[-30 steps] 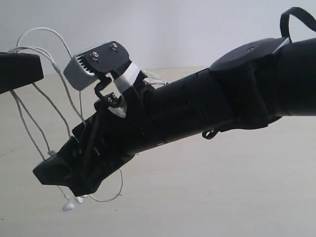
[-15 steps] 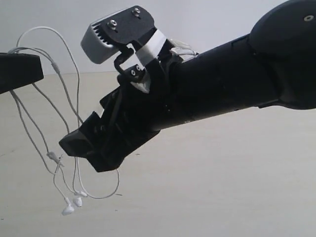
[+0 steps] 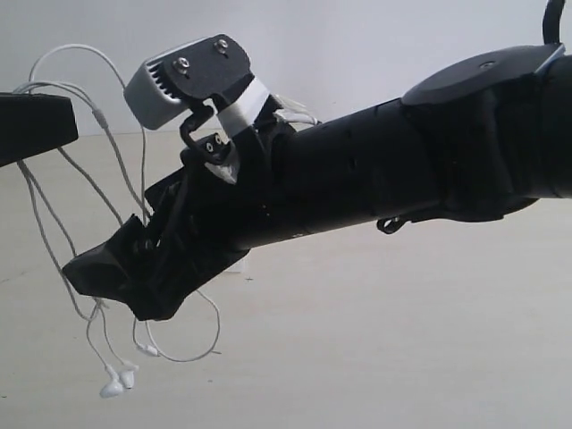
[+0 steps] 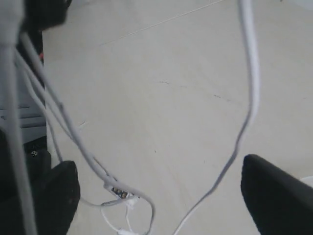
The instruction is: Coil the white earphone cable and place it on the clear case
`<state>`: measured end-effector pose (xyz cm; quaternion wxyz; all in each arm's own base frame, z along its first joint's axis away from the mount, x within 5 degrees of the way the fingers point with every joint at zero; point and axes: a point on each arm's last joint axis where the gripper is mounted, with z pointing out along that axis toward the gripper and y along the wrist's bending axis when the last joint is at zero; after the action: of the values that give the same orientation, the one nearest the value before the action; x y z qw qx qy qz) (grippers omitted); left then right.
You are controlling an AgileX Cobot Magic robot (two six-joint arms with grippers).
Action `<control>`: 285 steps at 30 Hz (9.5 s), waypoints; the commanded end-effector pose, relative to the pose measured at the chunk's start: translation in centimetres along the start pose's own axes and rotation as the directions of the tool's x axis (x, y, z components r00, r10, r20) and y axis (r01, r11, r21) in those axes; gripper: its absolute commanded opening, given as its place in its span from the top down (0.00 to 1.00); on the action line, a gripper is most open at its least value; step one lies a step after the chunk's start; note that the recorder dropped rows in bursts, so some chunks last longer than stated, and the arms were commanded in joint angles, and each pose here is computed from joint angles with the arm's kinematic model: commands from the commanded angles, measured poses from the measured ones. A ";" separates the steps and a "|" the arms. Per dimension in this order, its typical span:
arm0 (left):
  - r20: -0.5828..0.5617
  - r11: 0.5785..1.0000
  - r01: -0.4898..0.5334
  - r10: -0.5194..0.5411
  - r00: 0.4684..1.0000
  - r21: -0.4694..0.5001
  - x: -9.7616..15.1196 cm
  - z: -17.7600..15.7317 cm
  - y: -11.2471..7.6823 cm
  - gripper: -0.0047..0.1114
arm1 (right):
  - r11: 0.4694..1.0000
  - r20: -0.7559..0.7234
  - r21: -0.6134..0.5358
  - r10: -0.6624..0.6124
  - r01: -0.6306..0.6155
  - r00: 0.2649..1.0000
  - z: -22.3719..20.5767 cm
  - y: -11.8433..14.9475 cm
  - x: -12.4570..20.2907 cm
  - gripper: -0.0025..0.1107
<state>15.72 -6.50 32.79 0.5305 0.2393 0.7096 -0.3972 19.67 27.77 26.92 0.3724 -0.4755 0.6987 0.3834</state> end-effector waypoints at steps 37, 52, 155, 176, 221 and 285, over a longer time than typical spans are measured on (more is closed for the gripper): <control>0.016 1.000 0.004 -0.004 1.000 -0.017 -0.3 -0.1 0.0 0.96 | 0.978 0.077 -0.210 0.017 0.000 0.997 2.4 0.7 0.8 0.40; 0.022 0.999 0.009 -0.008 1.000 -0.037 -0.3 -0.1 0.2 0.96 | 0.975 0.079 -0.220 0.021 -0.003 0.997 2.3 0.8 0.8 0.33; 0.236 0.880 0.276 -0.194 0.952 -0.388 -1.5 -2.6 1.3 0.96 | 0.999 0.126 0.001 0.047 -0.047 0.991 1.7 -1.0 -2.3 0.20; 0.230 0.887 0.271 -0.194 0.954 -0.374 -1.5 -2.5 1.0 0.96 | 0.998 0.111 0.058 -0.032 0.026 0.993 6.5 -0.3 -3.9 0.22; 0.258 0.892 0.307 -0.227 0.939 -0.332 -1.7 -2.5 0.8 0.96 | 1.000 0.118 -0.018 -0.004 0.006 0.993 10.3 -1.3 -4.1 0.45; 0.273 0.894 0.325 -0.244 0.931 -0.310 -1.8 -2.4 0.7 0.96 | 0.985 0.064 -0.112 0.142 -0.134 0.988 9.4 -0.1 -4.5 0.42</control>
<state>15.53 -4.06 34.36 0.5725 -0.0100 0.7342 -0.3648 22.72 38.17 25.62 0.3431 -0.4313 0.6898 0.4695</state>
